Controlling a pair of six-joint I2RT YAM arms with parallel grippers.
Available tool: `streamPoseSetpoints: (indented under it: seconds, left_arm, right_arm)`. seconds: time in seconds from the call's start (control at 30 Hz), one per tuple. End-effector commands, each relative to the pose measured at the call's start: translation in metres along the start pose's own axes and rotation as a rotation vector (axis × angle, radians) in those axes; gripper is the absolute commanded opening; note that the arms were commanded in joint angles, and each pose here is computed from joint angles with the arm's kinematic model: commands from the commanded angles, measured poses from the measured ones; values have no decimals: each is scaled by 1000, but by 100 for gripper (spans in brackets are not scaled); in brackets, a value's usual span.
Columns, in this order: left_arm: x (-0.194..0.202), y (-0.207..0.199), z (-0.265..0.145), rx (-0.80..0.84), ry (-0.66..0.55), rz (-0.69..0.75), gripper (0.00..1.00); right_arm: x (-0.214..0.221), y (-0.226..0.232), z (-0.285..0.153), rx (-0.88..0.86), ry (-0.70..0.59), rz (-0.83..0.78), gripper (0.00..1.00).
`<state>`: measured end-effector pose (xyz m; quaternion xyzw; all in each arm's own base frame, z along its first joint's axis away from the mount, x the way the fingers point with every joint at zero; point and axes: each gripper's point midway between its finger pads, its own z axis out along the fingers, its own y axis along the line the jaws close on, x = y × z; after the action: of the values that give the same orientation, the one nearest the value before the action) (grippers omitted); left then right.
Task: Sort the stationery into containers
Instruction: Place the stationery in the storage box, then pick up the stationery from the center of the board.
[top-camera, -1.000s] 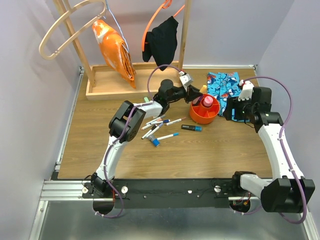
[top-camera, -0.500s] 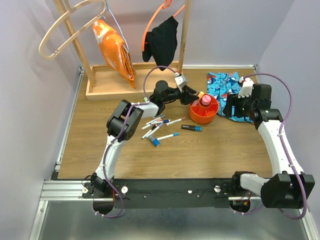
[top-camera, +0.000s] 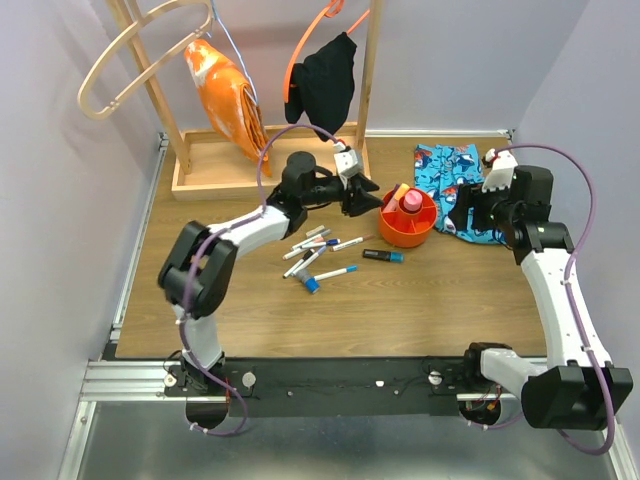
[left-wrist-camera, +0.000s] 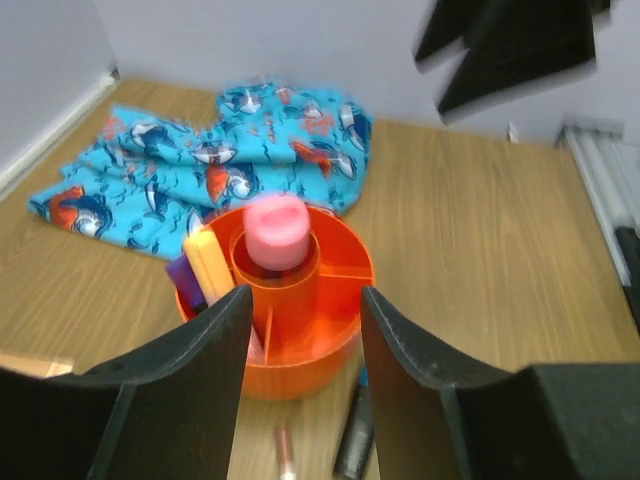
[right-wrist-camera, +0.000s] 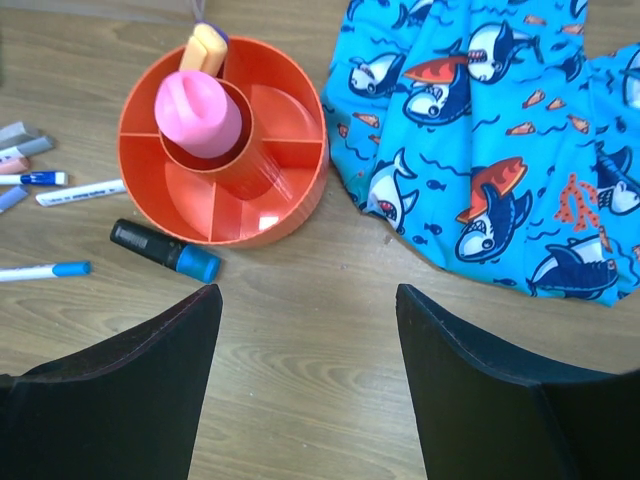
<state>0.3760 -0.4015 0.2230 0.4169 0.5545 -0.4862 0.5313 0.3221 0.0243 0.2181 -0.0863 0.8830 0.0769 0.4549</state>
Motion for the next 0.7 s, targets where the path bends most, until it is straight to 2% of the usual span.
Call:
streamPoseSetpoints:
  seconds: [0.0,0.03,0.07,0.1,0.13,0.37,0.53,0.67]
  left_arm:
    - [58,-62,-48,204,344,30,56]
    - [63,-63,-51,249,384,175,56]
    - [87,-80,-64,285,512,152,56]
    - [94,-81,-68,303,551,190,56]
    - [101,-81,-69,330,571,255,56]
    - [128,-67,-52,383,698,403,56]
    - [138,-54,-34,414,746,468,56]
    - [157,-51,-27,437,805,429,56]
  right_arm:
    - [-13,4,-12,-14,-71,-25,78]
    - [-13,5,-13,-18,-75,-32,79]
    - [-13,6,-15,-22,-77,-42,79]
    - [-12,8,-17,-34,-79,-51,79]
    - [-11,9,-17,-38,-76,-54,79]
    - [-16,17,-31,-66,-97,-62,79]
    - [-16,19,-34,-67,-105,-55,79]
    - [-13,21,-35,-74,-108,-50,79]
